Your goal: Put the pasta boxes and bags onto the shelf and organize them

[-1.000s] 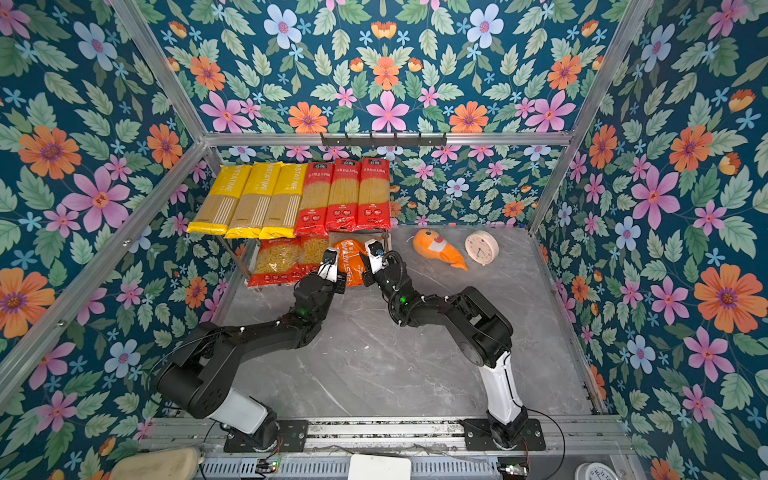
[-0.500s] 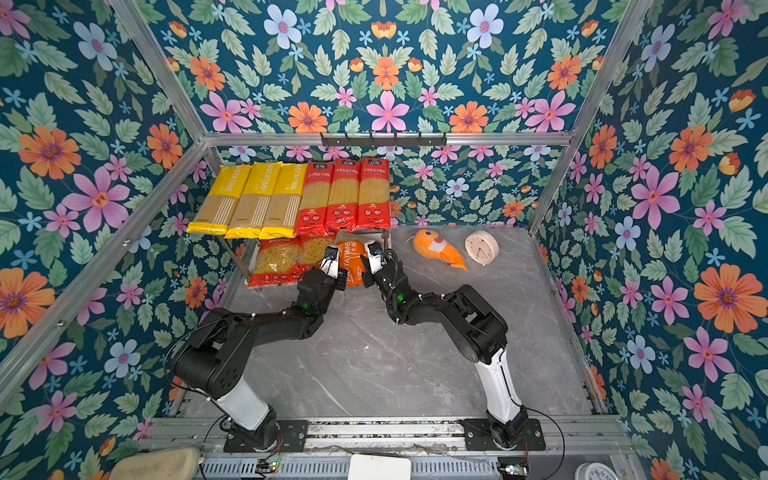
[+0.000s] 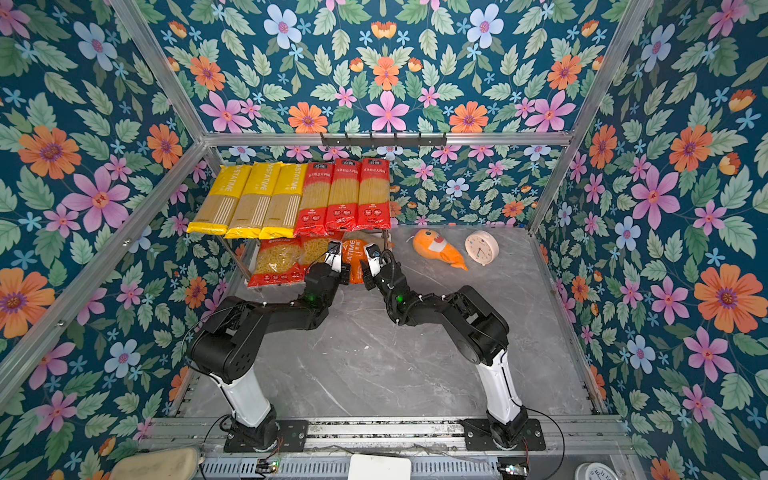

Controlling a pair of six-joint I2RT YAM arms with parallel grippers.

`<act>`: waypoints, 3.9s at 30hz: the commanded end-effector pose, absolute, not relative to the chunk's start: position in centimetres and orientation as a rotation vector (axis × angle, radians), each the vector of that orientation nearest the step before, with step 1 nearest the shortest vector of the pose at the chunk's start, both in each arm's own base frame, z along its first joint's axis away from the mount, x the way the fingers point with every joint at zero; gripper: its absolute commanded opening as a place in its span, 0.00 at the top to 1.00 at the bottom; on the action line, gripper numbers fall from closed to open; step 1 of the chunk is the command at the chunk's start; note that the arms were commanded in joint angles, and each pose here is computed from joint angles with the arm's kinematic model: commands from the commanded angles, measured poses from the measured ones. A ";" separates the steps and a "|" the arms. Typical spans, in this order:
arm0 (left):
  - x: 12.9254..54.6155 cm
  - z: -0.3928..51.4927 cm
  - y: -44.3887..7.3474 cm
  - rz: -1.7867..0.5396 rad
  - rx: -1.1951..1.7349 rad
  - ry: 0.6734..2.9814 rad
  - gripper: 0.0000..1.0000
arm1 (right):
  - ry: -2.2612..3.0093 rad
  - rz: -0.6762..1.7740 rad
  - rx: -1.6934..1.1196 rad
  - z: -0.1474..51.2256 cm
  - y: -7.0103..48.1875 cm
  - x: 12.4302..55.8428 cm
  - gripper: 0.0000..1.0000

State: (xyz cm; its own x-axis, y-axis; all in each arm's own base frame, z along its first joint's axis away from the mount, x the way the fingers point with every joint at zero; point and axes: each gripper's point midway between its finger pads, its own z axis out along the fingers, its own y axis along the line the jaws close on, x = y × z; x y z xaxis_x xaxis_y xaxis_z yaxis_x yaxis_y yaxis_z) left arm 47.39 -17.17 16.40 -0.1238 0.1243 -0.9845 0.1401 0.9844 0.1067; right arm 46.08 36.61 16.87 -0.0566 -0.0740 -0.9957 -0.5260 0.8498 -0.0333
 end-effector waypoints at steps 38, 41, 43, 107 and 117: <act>50.8 18.4 -18.0 -0.114 0.030 1.693 1.00 | 1.708 0.434 -0.349 19.0 29.7 38.8 0.44; 51.1 18.4 -18.5 -0.147 0.017 1.699 1.00 | 1.730 0.467 -0.275 19.4 27.8 38.4 0.44; 51.2 17.3 -19.3 -0.150 0.038 1.727 1.00 | 1.747 0.472 -0.248 19.1 27.0 38.0 0.44; 37.9 11.3 4.2 0.198 -0.252 1.713 0.00 | 1.782 -0.063 0.309 10.6 -4.5 35.9 0.13; 38.4 11.2 3.2 0.175 -0.185 1.734 0.00 | 1.789 -0.059 0.316 10.6 -4.5 36.0 0.01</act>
State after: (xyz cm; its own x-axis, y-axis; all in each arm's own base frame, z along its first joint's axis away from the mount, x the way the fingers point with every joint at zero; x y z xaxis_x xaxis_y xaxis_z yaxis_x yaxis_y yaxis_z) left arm 38.00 3.96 11.26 -0.1579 -0.0392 -0.9867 -0.2682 0.9633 0.0046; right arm 35.78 -4.46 9.81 -0.2378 0.1807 -0.9543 0.2449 0.9619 0.1211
